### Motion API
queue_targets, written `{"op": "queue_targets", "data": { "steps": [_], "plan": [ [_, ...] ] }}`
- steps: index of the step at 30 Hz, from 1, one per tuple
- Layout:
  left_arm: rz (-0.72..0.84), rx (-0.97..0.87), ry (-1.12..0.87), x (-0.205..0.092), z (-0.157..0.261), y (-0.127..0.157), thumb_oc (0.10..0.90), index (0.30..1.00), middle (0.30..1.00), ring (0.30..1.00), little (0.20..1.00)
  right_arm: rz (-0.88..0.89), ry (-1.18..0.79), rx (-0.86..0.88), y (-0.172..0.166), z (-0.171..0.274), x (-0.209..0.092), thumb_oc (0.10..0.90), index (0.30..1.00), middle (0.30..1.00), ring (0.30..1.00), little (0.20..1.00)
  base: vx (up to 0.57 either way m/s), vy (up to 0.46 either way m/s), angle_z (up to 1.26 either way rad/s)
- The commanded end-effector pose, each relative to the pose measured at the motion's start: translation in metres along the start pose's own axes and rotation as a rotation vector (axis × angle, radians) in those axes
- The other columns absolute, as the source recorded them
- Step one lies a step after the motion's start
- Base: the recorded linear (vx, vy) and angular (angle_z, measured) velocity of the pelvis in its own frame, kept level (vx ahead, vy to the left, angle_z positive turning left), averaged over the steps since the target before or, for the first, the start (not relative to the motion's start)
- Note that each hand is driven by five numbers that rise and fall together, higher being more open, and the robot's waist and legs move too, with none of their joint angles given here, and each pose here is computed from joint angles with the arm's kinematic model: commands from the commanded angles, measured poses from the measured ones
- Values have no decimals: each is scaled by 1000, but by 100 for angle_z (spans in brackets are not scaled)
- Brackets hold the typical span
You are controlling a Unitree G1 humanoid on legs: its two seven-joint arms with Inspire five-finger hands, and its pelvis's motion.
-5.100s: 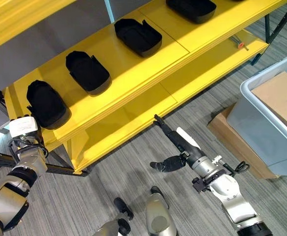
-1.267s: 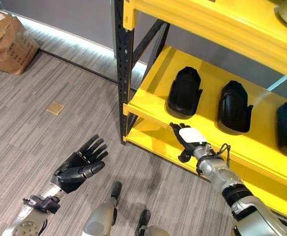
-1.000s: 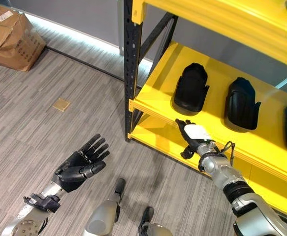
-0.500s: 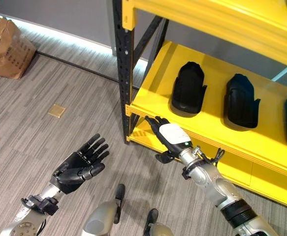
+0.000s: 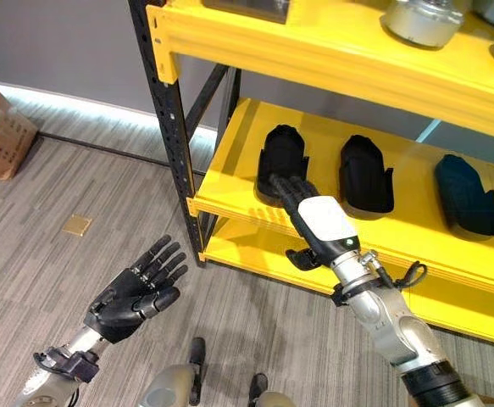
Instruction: Move parts from the plastic box to the shelf.
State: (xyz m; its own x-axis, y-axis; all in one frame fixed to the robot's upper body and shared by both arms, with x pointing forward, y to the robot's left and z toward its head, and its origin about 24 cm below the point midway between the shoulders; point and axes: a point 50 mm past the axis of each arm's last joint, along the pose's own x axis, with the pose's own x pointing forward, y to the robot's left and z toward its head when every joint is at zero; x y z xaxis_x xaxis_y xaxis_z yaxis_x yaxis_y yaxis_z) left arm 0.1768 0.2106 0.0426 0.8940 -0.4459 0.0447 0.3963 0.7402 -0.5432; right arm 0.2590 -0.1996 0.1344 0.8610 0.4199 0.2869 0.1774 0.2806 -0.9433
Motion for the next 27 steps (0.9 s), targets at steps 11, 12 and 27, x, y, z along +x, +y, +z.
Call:
{"op": "queue_targets", "data": {
  "steps": [11, 12, 27],
  "plan": [
    [-91, 101, -309, 18, 34, -22, 900, 1000, 1000, 1000, 1000, -37, -314, 52, -19, 44, 20, 900, 1000, 1000, 1000, 1000, 5, -40, -4],
    [-90, 105, -315, 19, 35, -22, 900, 1000, 1000, 1000, 1000, -39, -323, 55, -19, 46, 22, 900, 1000, 1000, 1000, 1000, 102, 92, -24],
    [-132, 143, -394, 30, 38, -23, 900, 1000, 1000, 1000, 1000, -34, -415, 114, -27, 62, 11, 900, 1000, 1000, 1000, 1000, 150, 167, -27]
  ]
}}
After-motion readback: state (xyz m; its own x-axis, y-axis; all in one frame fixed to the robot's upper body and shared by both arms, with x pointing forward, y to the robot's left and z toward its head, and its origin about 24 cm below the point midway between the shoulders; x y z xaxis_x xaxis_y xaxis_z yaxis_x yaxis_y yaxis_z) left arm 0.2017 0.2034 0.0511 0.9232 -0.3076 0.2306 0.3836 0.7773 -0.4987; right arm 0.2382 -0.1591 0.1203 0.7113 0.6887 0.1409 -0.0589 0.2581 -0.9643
